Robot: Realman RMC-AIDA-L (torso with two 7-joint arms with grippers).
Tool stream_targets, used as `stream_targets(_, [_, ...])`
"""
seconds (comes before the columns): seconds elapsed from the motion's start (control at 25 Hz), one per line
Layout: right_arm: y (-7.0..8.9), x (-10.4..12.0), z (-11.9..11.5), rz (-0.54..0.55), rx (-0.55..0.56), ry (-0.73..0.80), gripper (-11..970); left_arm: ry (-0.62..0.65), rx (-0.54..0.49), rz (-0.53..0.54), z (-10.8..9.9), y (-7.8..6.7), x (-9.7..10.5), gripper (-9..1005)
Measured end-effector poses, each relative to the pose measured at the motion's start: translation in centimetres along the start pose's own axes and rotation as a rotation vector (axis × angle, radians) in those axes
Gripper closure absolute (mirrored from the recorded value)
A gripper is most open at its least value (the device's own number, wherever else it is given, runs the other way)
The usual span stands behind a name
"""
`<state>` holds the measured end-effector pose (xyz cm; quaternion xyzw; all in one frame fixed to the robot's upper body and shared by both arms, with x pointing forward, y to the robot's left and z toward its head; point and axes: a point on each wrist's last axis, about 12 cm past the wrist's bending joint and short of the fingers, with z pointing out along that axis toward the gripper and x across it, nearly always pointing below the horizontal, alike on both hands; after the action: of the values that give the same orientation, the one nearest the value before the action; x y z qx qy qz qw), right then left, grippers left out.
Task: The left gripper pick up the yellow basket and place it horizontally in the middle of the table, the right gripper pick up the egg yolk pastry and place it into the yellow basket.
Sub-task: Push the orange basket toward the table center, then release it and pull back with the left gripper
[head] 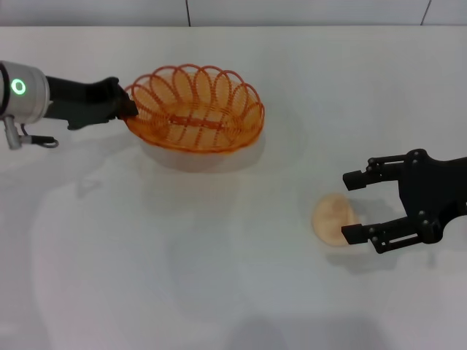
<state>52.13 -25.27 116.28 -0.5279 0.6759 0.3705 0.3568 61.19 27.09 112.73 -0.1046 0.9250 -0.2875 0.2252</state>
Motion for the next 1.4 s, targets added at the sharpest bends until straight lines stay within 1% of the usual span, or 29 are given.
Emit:
stream_targets(0.2, [0.0, -0.1, -0.1, -0.001, -0.004, 0.002, 160, 0.029, 0.015, -0.029, 1.2, 0.1, 0.8, 908])
stream_targets(0.48, [0.0, -0.2, -0.1, 0.002, -0.01, 0.005, 159, 0.059, 0.03, -0.017, 2.2, -0.7, 1.5, 909])
stream_targets(0.88, [0.0, -0.6, -0.2, -0.003, -0.021, 0.007, 160, 0.074, 0.03, -0.023, 2.6, -1.4, 1.6, 893])
stream_targets(1.08, [0.0, -0.7, -0.2, -0.003, -0.02, 0.01, 160, 0.097, 0.047, -0.045, 3.3, -1.7, 1.9, 886])
stream_targets(1.4, [0.0, -0.6, -0.2, -0.003, -0.021, 0.011, 160, 0.094, 0.044, -0.044, 3.4, -1.7, 1.8, 873])
